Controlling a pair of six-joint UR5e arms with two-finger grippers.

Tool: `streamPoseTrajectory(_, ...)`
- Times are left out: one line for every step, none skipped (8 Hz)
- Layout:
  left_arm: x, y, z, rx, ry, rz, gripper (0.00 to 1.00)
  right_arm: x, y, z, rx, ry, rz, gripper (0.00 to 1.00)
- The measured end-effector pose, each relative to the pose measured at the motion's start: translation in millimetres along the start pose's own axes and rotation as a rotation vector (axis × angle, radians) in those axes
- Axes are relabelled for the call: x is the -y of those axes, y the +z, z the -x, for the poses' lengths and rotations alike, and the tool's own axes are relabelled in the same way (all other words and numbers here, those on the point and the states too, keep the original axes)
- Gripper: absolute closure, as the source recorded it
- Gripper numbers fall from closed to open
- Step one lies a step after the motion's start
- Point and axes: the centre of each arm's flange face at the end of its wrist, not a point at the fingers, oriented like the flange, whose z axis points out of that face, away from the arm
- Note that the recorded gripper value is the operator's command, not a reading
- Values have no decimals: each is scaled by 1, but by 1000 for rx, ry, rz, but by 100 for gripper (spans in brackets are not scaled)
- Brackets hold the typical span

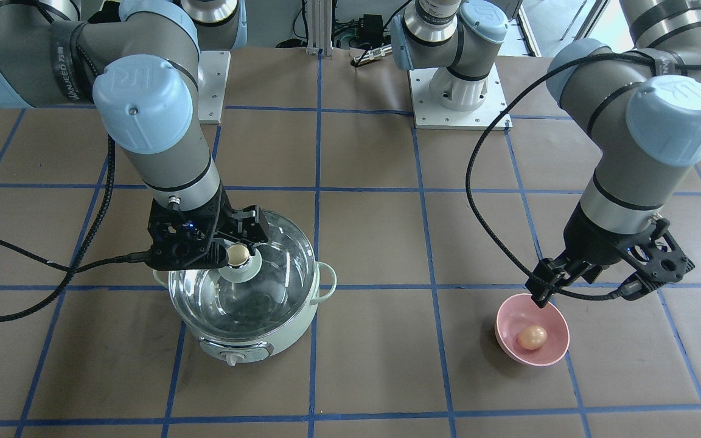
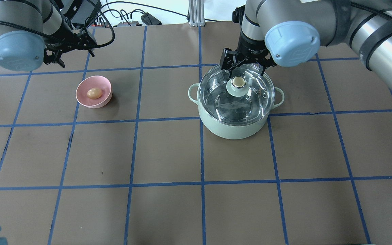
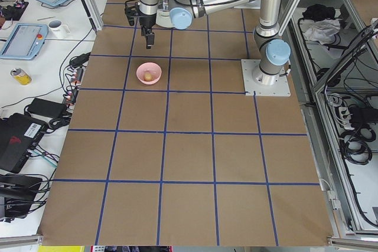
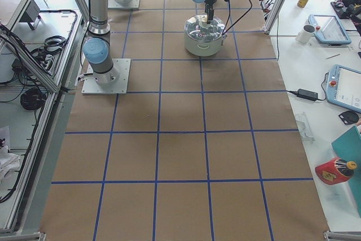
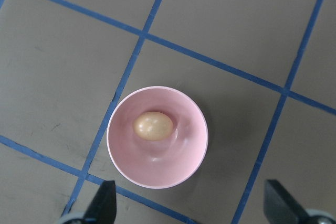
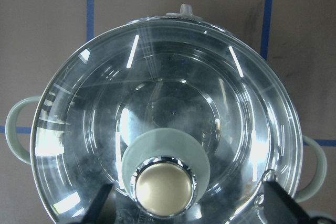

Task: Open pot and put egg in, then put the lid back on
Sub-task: 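Lower right gripper onto lid knob while left gripper moves over pink bowl, then grasp lid knob with right gripper while left gripper grasps the egg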

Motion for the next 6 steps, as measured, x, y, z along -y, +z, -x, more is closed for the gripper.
streamPoseTrajectory(6, 20, 4, 9, -114, 23, 0, 3, 11, 0, -2, 5, 18, 0)
streamPoseTrajectory(9, 38, 7, 16, -204, 48, 0, 6, 21, 1, -3, 7, 36, 0)
streamPoseTrajectory(10, 50, 8, 19, -253, 64, 0, 7, 26, 2, -3, 8, 44, 0)
streamPoseTrajectory(10, 60, 10, 22, -275, 80, 0, 8, 30, 2, -3, 9, 47, 1)
streamPoseTrajectory(9, 72, 12, 30, -284, 100, 0, 10, 33, 2, -3, 9, 51, 1)
streamPoseTrajectory(10, 89, 16, 41, -297, 121, 0, 10, 36, 3, -2, 9, 56, 2)
